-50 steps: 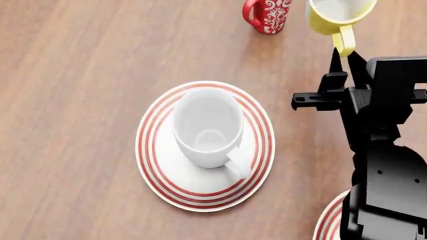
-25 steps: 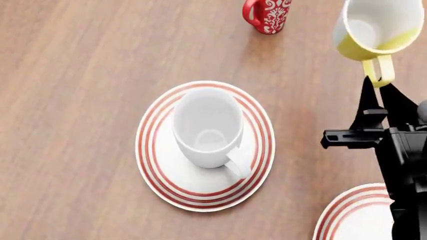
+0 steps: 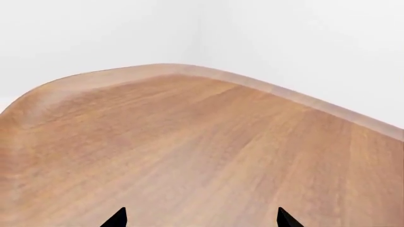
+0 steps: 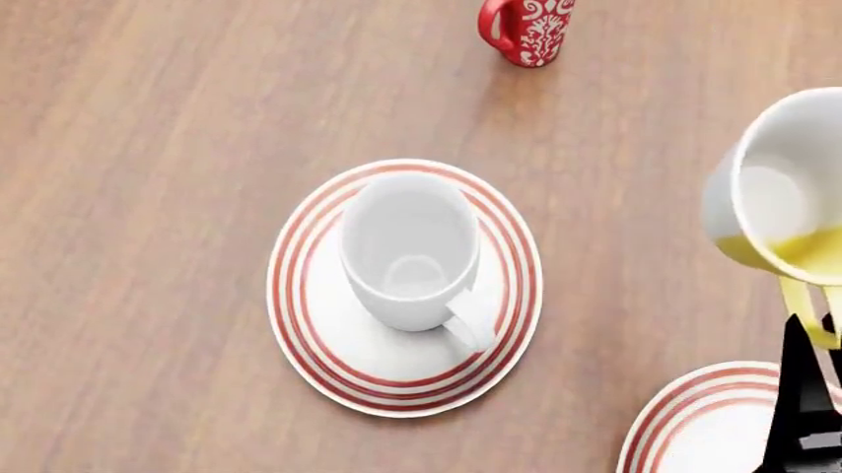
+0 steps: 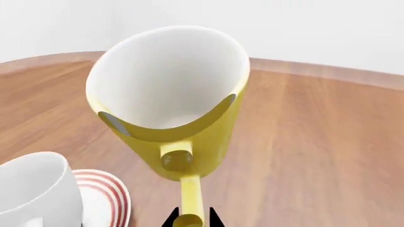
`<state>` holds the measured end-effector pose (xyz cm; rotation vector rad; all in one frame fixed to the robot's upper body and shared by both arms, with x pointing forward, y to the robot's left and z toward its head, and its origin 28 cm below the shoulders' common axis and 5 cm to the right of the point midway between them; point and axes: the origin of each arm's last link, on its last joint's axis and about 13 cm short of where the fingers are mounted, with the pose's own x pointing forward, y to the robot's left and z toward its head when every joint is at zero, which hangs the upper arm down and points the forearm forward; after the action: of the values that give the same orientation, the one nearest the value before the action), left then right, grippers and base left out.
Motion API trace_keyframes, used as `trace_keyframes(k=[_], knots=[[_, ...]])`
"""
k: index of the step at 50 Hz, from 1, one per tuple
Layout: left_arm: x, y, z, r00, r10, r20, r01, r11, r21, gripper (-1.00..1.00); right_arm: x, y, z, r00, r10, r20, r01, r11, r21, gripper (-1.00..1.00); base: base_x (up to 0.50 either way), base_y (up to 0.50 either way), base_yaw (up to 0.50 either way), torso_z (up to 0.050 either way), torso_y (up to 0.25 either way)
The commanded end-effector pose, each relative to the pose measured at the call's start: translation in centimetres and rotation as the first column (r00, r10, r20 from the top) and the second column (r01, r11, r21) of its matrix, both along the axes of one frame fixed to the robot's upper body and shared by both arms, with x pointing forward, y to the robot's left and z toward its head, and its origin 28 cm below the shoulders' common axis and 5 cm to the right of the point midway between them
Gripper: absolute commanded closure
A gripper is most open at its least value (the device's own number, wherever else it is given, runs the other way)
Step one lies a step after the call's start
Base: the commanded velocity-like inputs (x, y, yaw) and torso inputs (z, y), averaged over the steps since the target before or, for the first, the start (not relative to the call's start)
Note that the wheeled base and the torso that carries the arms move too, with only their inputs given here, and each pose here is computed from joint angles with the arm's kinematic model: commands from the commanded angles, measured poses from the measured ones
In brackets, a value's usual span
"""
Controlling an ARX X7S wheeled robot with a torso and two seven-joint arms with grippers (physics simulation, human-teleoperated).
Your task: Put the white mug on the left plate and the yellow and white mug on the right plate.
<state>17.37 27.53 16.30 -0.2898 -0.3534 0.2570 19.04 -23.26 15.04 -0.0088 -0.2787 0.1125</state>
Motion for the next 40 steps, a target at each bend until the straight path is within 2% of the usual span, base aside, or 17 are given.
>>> trace_keyframes(k=[1, 10, 28, 40], knots=[[-0.3, -0.1, 0.4, 1.0, 0.004, 0.005, -0.004, 1.0, 0.003, -1.0, -5.6, -0.4, -0.6, 0.999, -0.012, -0.032, 0.01, 0.999, -0.041, 1.0, 0.0, 0.0, 0.0, 0.0, 0.0], [-1.2, 0.2, 0.8, 1.0, 0.011, 0.016, -0.011, 1.0, -0.004, -1.0, -9.4, -0.6, -1.2, 0.997, -0.018, -0.077, 0.014, 0.999, -0.052, 1.0, 0.0, 0.0, 0.0, 0.0, 0.002], [-0.5, 0.1, 1.2, 1.0, 0.005, 0.02, -0.005, 1.0, 0.003, -1.0, -10.6, -0.5, -2.6, 0.989, 0.0, -0.147, -0.005, 1.0, -0.029, 1.0, 0.0, 0.0, 0.0, 0.0, 0.0], [-0.7, 0.3, 1.4, 1.0, 0.015, 0.025, -0.015, 1.0, -0.002, -1.0, -13.6, -0.7, -2.8, 0.985, -0.025, -0.169, 0.018, 0.999, -0.041, 1.0, 0.0, 0.0, 0.0, 0.0, 0.0]])
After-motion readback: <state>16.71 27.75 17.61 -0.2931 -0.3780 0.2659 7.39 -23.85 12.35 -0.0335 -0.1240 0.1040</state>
